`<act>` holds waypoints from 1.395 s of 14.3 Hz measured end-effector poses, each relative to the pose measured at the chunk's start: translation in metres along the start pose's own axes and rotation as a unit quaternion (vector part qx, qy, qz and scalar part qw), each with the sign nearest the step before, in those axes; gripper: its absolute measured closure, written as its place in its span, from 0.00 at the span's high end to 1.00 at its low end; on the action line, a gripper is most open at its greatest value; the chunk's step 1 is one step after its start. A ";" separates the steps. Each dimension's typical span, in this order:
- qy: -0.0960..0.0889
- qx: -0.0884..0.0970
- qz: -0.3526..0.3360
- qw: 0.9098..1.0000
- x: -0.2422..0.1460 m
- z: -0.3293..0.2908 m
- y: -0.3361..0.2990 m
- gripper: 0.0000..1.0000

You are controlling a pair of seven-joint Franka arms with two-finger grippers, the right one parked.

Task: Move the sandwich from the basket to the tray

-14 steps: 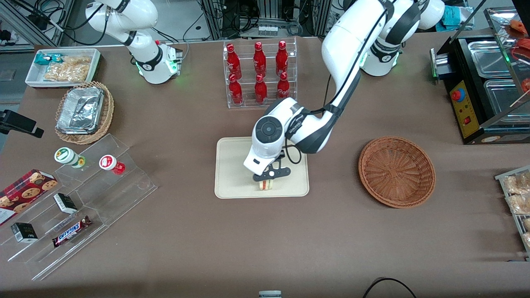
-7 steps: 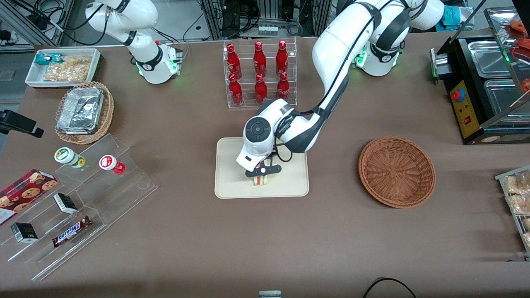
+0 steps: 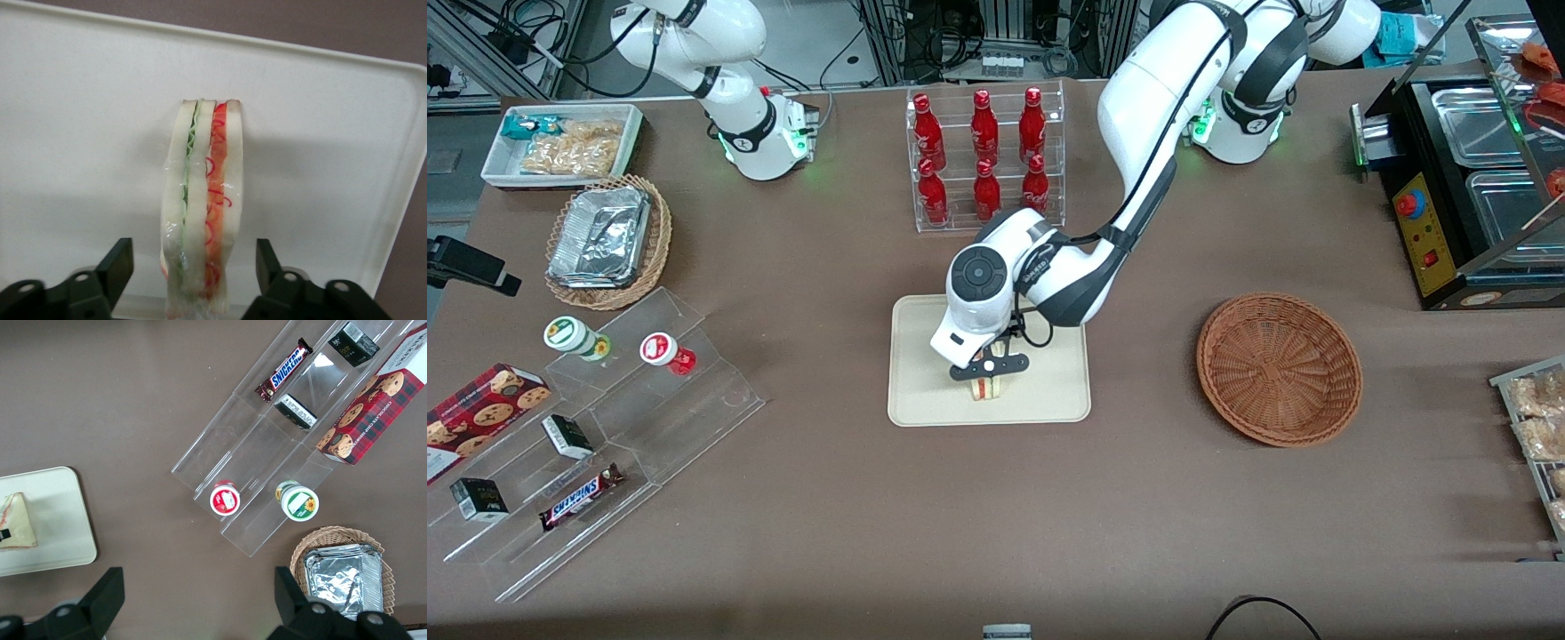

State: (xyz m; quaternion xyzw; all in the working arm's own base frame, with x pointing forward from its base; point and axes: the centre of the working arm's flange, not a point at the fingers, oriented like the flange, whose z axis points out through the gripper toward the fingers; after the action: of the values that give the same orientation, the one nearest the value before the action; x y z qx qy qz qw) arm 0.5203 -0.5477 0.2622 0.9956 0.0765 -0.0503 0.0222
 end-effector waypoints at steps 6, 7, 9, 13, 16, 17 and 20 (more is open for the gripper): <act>-0.005 0.048 -0.052 0.997 0.026 -0.105 -0.066 1.00; -0.007 0.050 -0.059 0.997 0.036 -0.115 -0.086 1.00; -0.018 0.056 -0.050 0.997 0.053 -0.121 -0.127 1.00; -0.041 0.064 -0.011 0.997 0.071 -0.138 -0.218 1.00; -0.052 0.058 0.022 0.997 0.072 -0.170 -0.296 1.00; -0.054 0.055 0.032 0.997 0.068 -0.182 -0.320 1.00; -0.061 0.055 0.046 0.996 0.053 -0.222 -0.372 1.00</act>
State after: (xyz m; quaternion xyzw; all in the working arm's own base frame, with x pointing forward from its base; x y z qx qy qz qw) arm 0.5361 -0.1606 0.4638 0.9928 0.0264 -0.1140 -0.0259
